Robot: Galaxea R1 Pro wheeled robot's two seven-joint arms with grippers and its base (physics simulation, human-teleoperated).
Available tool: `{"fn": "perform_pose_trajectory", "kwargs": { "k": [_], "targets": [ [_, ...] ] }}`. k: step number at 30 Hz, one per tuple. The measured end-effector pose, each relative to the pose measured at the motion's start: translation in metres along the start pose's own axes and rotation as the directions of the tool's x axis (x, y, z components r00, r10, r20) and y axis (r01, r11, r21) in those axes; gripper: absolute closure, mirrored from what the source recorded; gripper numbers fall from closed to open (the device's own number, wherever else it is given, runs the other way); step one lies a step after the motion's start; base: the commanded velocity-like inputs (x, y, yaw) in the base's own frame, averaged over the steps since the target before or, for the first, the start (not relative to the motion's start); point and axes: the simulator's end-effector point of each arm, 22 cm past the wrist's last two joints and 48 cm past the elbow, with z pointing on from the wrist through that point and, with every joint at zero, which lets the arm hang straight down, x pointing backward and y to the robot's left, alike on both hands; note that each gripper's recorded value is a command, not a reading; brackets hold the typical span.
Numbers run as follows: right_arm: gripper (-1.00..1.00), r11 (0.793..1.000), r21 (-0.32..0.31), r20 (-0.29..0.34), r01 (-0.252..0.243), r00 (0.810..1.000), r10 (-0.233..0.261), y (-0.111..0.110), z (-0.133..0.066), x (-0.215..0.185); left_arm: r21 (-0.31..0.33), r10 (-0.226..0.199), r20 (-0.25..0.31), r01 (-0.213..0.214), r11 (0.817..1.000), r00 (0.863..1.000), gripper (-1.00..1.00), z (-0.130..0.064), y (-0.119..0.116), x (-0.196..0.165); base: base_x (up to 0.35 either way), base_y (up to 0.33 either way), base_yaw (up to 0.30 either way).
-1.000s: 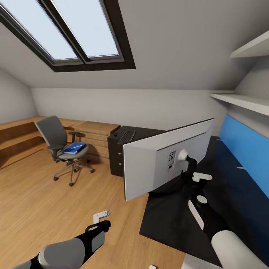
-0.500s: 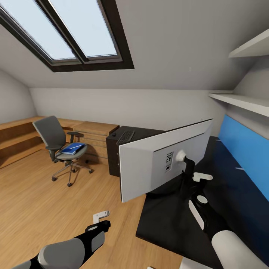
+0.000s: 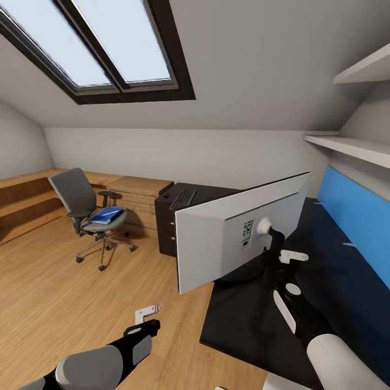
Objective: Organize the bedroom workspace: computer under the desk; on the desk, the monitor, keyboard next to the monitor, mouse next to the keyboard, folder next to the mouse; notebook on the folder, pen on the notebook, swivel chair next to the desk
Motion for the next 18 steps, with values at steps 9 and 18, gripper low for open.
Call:
{"fn": "perform_pose_trajectory", "kwargs": {
  "k": [9, 18],
  "targets": [
    [-1.0, 1.0, 0.001, 0.001, 0.0, 1.0, 0.0, -0.0003, 0.0, -0.0004, -0.001, 0.001, 0.0, -0.001, 1.0, 1.0, -1.0, -0.0001, -0.0001, 0.0, 0.015, 0.0, 0.0],
    [-1.0, 1.0, 0.002, 0.001, 0.0, 1.0, 0.0, -0.0004, 0.0, -0.0002, 0.008, 0.003, -0.008, -0.003, 1.0, 1.0, -1.0, -0.0011, -0.0044, 0.004, 0.044, 0.0, 0.0]
  ]
}}
